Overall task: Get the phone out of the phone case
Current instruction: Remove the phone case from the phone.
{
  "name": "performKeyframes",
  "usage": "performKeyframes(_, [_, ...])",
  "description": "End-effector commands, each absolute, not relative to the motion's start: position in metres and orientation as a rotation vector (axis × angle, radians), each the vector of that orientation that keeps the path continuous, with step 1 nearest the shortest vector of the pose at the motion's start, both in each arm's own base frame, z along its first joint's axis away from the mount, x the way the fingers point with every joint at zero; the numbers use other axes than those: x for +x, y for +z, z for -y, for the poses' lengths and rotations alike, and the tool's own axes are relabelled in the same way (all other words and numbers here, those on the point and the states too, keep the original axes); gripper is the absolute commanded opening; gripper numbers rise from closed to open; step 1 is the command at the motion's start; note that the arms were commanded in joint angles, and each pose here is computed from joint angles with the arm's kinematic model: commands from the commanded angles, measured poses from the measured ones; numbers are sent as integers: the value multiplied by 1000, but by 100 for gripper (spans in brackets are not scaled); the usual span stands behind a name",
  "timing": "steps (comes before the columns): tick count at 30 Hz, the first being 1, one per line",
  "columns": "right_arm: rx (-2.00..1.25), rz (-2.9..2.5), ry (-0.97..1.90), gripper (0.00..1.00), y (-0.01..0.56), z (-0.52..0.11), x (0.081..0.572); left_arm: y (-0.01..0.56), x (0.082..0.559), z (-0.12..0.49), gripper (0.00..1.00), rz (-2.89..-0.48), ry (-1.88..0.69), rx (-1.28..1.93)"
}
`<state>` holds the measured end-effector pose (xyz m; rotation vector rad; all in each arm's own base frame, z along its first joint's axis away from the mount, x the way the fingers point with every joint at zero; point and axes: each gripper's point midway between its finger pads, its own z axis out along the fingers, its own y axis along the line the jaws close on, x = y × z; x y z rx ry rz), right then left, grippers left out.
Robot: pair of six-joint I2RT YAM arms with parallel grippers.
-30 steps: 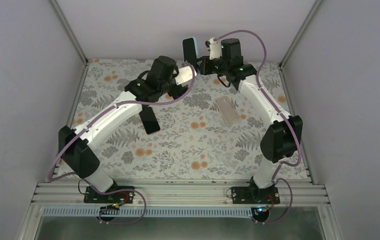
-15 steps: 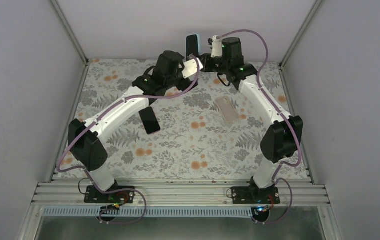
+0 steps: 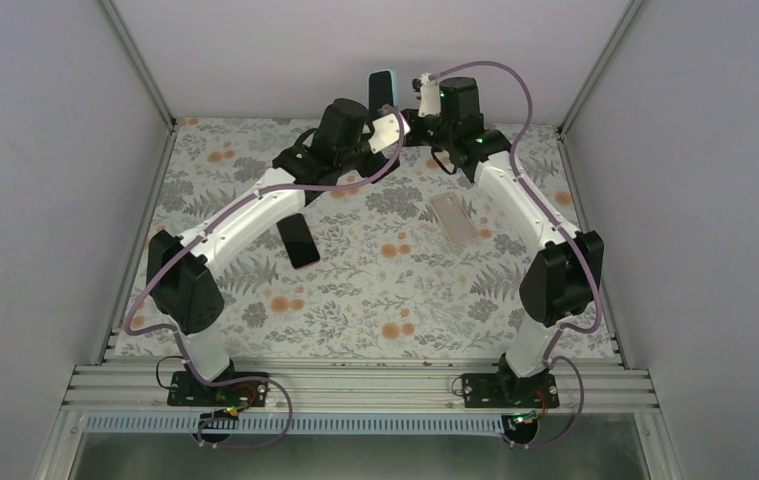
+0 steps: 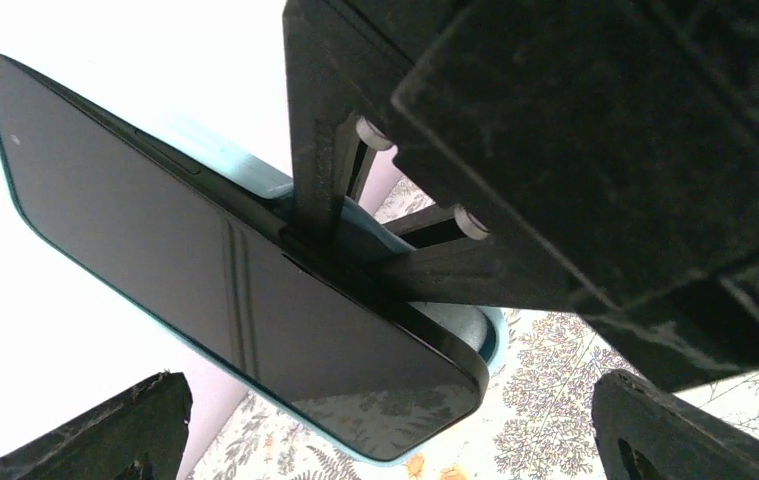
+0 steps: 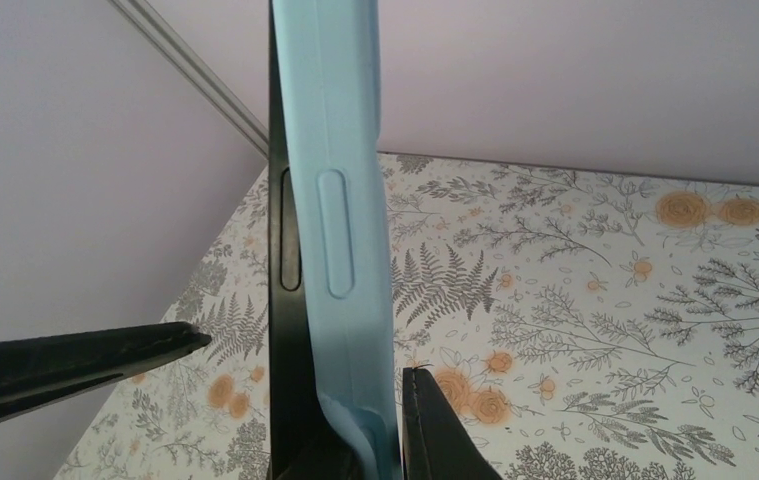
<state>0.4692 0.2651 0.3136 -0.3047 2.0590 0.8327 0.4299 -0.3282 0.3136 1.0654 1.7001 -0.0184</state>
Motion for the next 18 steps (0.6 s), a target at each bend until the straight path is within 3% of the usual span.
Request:
performKeyframes(1, [-337, -1887, 850, 3, 368, -267, 459, 332, 434, 330, 98, -1680, -31, 1015])
performKeyframes(18, [-356, -1873, 853, 3, 367, -269, 454, 332, 441, 321, 94, -1683, 39, 978])
